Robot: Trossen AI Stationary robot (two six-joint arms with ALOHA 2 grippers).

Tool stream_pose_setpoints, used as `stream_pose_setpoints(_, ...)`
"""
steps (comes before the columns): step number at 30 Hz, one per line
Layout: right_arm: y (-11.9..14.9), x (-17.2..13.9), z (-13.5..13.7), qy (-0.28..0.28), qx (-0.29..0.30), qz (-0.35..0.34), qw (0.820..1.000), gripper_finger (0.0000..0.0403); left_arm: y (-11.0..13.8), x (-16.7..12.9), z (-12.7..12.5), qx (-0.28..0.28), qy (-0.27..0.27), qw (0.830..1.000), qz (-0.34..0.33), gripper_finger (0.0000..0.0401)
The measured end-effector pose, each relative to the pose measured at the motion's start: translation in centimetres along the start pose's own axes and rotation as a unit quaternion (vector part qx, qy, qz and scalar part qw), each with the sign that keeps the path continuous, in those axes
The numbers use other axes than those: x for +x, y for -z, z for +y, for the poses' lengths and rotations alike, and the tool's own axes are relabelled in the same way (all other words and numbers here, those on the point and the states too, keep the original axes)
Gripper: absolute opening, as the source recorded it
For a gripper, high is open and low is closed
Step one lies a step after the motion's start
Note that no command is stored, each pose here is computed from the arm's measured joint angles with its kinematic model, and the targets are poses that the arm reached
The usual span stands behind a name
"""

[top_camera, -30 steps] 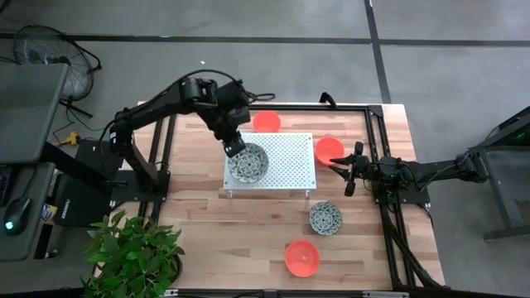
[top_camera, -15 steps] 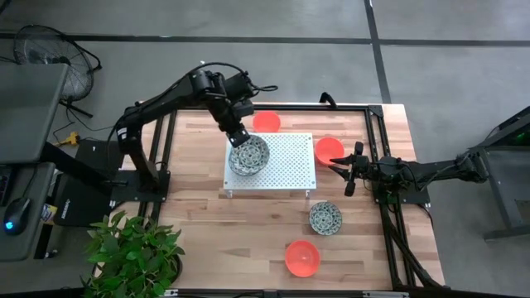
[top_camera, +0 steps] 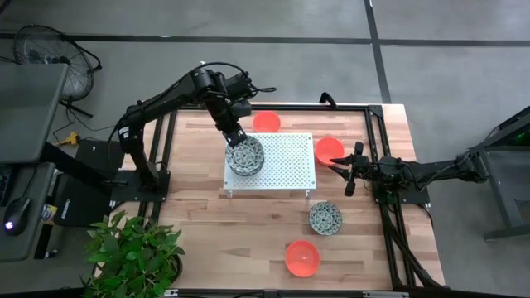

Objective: Pick & Place Mini bowls
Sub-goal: Stack the left white patterned bowl on the white patterned bowl on the shelf

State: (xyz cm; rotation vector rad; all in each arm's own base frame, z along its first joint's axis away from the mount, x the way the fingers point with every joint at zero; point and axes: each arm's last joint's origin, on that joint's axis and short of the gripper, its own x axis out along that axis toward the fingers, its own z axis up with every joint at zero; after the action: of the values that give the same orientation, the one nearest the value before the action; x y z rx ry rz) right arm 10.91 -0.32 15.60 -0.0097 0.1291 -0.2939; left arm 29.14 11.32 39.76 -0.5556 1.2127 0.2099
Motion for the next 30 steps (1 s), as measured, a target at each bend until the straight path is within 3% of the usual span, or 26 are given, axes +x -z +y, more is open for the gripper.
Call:
stream_pose_setpoints(19,0.0,0.0,0.0,0.0,0.0,0.0,1.0,0.0094,-1.6,2.9,0.7,0.009,-0.003,0.999,0.038,0.0)
stream_pose_setpoints(30,0.0,0.0,0.0,0.0,0.0,0.0,1.0,0.0094,-1.6,2.8,0.7,0.026,-0.008,0.999,0.037,0.0)
